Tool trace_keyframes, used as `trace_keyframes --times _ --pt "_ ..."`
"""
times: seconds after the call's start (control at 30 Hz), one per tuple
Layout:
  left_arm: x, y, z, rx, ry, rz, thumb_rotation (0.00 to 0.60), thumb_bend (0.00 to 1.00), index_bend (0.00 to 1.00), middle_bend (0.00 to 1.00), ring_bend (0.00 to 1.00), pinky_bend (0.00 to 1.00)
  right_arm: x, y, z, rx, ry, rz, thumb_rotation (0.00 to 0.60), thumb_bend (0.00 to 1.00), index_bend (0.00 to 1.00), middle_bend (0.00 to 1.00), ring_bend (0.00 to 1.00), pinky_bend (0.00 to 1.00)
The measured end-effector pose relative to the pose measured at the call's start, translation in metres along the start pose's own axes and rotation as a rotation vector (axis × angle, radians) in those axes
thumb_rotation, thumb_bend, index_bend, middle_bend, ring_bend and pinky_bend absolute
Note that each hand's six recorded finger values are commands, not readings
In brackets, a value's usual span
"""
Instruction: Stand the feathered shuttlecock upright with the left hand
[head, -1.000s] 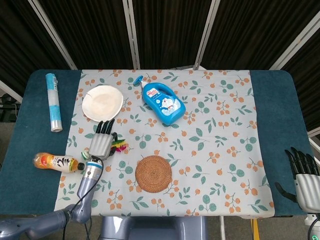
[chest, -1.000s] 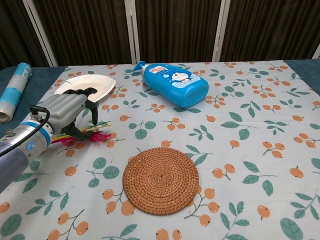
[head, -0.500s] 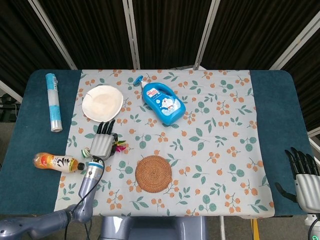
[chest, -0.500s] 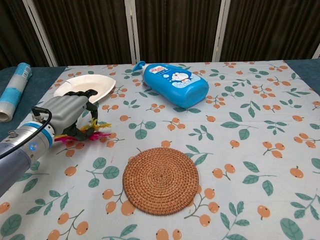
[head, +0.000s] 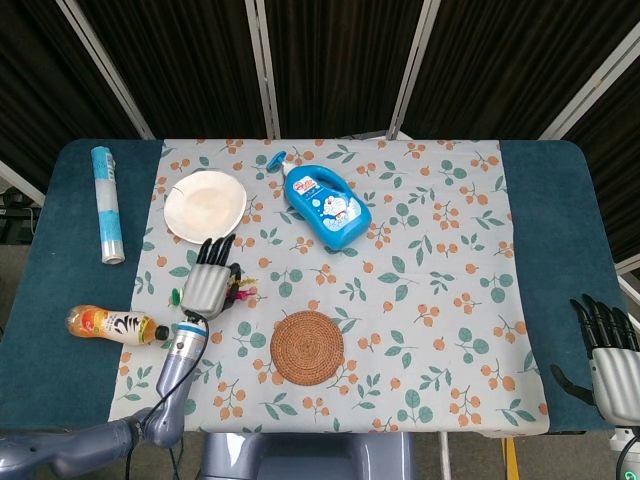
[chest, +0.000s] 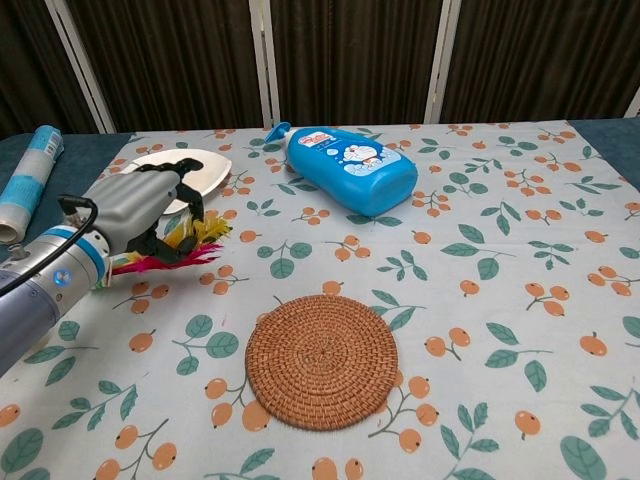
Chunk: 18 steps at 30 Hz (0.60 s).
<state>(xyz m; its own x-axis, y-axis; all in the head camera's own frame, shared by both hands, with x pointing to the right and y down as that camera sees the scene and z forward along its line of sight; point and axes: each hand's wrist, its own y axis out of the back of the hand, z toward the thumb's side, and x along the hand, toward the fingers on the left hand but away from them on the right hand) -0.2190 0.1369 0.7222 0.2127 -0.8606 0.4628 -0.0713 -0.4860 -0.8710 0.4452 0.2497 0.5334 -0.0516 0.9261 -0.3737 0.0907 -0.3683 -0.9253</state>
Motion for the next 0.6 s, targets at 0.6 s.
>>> trace_keyframes --times 0.6 --pt "-0.022 0.059 0.006 -0.164 -0.058 0.098 0.6 0.5 0.59 0.0 0.0 0.0 -0.001 0.0 -0.001 0.003 -0.003 0.001 0.6 0.14 0.05 0.0 0.0 0.0"
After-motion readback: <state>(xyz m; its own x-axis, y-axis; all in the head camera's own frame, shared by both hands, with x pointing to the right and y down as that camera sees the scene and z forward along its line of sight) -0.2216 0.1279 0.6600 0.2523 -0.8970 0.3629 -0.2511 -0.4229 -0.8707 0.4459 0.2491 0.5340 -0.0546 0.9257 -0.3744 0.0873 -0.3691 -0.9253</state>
